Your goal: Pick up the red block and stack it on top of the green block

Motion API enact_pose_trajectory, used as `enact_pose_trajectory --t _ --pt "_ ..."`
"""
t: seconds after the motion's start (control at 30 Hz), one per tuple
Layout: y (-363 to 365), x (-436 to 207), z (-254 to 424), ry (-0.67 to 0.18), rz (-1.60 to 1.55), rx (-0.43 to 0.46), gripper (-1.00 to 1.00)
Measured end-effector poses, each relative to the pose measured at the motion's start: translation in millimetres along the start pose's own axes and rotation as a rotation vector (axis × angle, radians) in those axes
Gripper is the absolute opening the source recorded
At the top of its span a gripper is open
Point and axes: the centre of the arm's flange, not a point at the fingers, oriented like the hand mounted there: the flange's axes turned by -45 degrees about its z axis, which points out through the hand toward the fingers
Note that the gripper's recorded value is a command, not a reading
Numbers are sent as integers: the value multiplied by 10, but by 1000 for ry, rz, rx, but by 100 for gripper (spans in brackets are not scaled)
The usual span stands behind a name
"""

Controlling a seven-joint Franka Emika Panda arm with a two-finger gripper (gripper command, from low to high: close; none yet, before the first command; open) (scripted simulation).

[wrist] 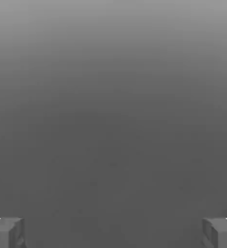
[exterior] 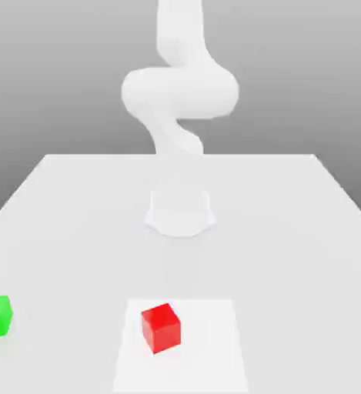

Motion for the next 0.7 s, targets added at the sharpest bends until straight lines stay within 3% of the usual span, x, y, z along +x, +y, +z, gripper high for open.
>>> enact_pose_trajectory --t 0.33,0.7 --pt "285 -934 2195 -335 481 -119 0" --pt "663 -2732 3560 -594 923 -422 0"
